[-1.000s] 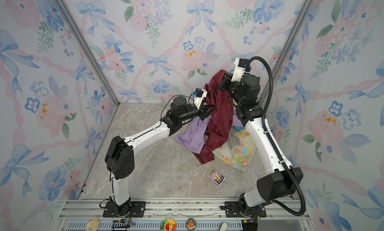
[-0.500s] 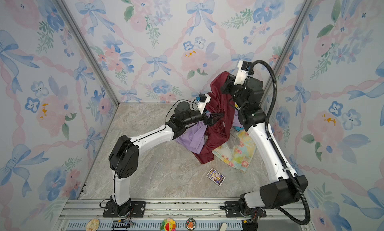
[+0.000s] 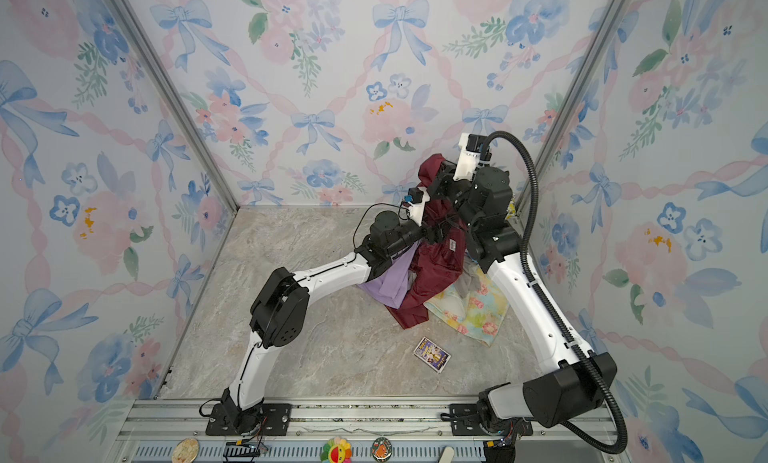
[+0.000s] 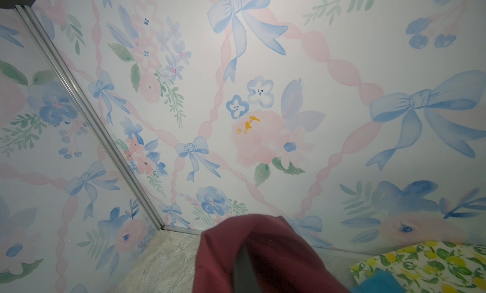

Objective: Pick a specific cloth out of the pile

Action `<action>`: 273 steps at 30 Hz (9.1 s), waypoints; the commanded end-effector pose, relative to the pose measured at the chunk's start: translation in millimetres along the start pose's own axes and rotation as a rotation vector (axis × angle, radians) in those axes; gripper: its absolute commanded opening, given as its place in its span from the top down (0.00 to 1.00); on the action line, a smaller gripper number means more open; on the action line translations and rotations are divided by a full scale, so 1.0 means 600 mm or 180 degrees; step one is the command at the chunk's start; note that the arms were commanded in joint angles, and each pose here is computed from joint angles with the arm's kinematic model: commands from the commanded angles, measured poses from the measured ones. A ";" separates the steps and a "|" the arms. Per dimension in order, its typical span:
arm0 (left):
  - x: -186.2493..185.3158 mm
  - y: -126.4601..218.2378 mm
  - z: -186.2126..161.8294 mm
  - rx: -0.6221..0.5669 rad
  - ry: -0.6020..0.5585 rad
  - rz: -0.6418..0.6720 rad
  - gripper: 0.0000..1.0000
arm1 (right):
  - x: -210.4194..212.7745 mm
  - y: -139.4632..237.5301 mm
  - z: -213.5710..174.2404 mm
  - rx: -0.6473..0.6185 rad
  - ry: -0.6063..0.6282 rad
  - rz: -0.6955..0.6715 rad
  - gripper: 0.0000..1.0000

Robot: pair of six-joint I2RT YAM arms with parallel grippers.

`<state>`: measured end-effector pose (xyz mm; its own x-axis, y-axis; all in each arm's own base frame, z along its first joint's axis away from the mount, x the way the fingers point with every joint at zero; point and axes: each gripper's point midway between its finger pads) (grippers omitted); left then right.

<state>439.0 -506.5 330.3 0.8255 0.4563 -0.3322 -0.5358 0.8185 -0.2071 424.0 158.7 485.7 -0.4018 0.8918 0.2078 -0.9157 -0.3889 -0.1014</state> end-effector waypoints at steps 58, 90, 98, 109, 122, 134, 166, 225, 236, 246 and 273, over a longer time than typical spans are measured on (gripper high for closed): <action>-0.105 0.281 0.725 -0.1896 -0.0629 0.0728 1.00 | -0.013 0.206 -0.257 0.0824 0.0468 -0.0005 0.03; 0.202 0.712 0.827 -0.1805 -0.0805 0.2969 1.00 | 0.055 0.163 -0.284 0.1092 0.0540 0.0405 0.03; 0.248 0.780 0.851 -0.2062 -0.0746 0.3340 1.00 | 0.087 0.155 -0.311 0.1269 0.0618 0.0560 0.03; 0.294 0.662 0.783 -0.1651 -0.0505 0.2917 1.00 | 0.078 0.156 -0.343 0.1351 0.0619 0.0508 0.03; 0.382 0.546 0.730 -0.1426 -0.0475 0.2793 1.00 | 0.066 0.151 -0.367 0.1387 0.0605 0.0436 0.03; 0.469 0.582 0.536 -0.0702 -0.0174 0.3123 1.00 | 0.064 0.145 -0.369 0.1353 0.0574 0.0411 0.03; 0.461 0.758 -0.141 0.2098 0.1075 0.4236 1.00 | 0.056 0.191 -0.418 0.1458 0.0260 0.0320 0.03; 0.497 0.825 -0.013 0.2223 0.0881 0.4413 0.17 | 0.034 0.194 -0.390 0.1516 0.0469 0.0117 0.03; 0.442 0.833 -0.075 0.2249 0.1341 0.4229 0.28 | 0.039 0.196 -0.400 0.1491 0.0366 0.0178 0.03; 0.367 0.822 -0.046 0.1995 0.1167 0.3997 0.28 | 0.054 0.201 -0.409 0.1497 0.0356 0.0273 0.03; 0.354 0.874 0.046 -0.0028 -0.0449 0.4017 0.02 | -0.282 0.313 -0.446 0.0852 0.0973 -0.2023 0.03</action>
<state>324.3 18.2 150.9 -0.2305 0.9384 -0.2574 -0.9465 -0.1549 0.2829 312.7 17.3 151.8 0.0731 0.9877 -0.1383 -0.9383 0.1151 0.3260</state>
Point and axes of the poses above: each gripper's point midway between its finger pads, its own y axis back along the fingers, its own x axis along the line the jaws close on, z = x × y, and after that the axes turned 7 degrees about y, right-handed
